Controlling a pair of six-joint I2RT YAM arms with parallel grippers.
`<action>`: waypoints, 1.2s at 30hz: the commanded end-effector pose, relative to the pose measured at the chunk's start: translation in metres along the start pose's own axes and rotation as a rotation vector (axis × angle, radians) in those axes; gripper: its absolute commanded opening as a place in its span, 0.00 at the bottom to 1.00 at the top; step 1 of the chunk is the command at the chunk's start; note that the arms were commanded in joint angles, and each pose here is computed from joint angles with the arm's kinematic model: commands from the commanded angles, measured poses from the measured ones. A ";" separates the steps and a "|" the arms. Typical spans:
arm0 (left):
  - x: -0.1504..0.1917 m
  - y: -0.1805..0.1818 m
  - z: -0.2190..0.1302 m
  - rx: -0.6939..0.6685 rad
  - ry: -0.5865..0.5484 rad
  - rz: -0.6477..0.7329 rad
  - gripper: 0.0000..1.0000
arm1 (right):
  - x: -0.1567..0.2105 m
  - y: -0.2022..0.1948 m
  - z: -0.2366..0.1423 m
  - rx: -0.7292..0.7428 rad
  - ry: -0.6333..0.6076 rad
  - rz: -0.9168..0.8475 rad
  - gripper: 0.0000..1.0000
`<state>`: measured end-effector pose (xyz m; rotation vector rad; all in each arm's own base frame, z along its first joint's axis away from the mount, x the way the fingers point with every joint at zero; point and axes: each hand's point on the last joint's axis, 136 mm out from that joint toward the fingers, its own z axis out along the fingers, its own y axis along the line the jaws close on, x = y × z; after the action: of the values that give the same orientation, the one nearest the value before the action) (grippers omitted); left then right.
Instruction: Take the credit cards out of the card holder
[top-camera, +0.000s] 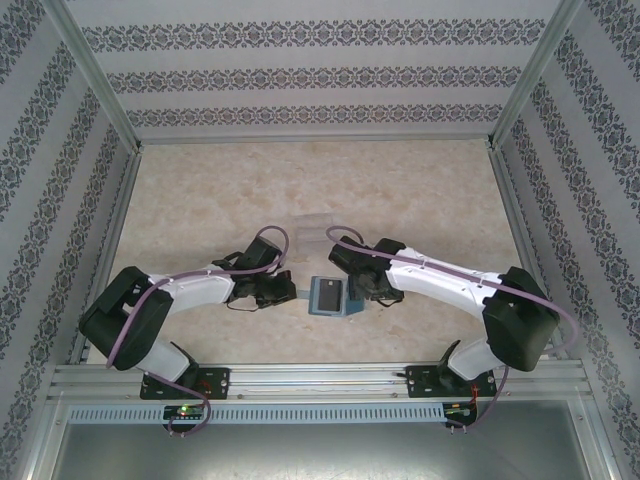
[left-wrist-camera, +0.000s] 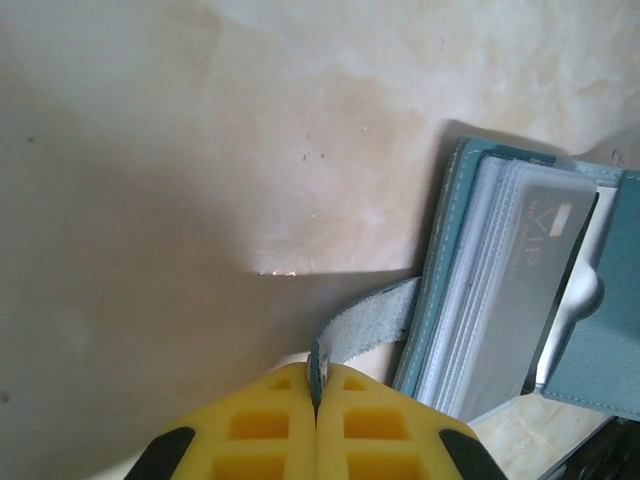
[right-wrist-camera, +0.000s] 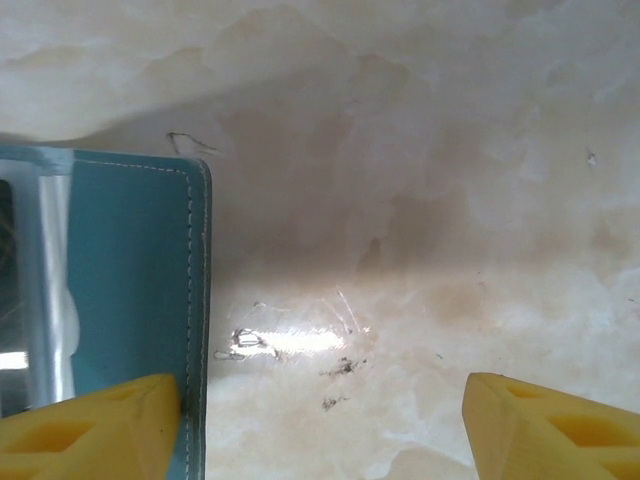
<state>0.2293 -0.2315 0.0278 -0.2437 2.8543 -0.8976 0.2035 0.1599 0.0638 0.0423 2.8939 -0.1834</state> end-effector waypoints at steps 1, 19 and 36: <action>0.001 0.009 -0.007 -0.050 -0.017 -0.008 0.04 | -0.002 0.002 0.011 -0.010 -0.011 0.015 0.76; 0.001 0.038 -0.026 -0.116 -0.044 -0.047 0.04 | -0.013 0.037 0.045 -0.056 -0.012 -0.023 0.79; -0.004 0.046 -0.046 -0.131 -0.040 -0.052 0.12 | -0.006 0.054 0.059 -0.072 0.044 -0.054 0.78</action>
<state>0.2212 -0.1752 0.0318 -0.3575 2.8644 -0.7465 0.2432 0.2174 0.0173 -0.0118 2.8622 -0.0109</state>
